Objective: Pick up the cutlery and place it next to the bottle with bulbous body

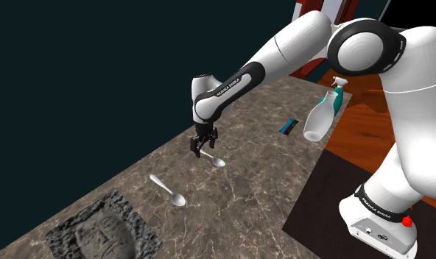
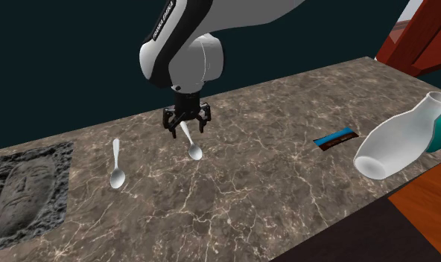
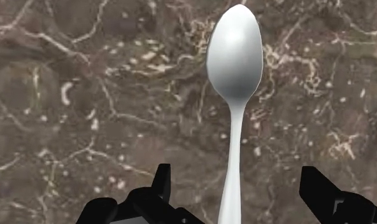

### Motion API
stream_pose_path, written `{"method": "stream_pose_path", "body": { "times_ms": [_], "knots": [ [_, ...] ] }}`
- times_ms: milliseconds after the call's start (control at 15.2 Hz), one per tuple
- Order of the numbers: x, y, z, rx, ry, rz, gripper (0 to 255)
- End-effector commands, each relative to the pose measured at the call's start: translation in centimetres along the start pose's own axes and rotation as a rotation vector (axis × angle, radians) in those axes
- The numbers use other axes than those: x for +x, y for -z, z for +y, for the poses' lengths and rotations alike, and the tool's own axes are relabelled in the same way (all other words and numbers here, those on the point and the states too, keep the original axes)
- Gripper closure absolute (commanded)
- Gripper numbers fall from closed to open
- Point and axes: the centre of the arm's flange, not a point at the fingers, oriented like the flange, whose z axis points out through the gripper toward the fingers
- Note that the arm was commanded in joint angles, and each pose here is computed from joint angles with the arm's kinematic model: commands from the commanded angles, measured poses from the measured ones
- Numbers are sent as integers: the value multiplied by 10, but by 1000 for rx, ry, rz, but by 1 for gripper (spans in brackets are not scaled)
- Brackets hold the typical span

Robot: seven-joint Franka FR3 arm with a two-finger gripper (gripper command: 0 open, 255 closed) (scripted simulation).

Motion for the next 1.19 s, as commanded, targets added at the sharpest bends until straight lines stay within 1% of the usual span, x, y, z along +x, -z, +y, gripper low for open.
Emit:
{"method": "stream_pose_path", "body": {
  "times_ms": [0,198,264,858,1122],
  "knots": [
    [0,0,0,0,0,0,0],
    [0,0,0,0,0,0,0],
    [0,0,0,0,0,0,255],
    [0,0,0,0,0,0,255],
    [-3,20,-3,0,0,0,255]
  ]
}}
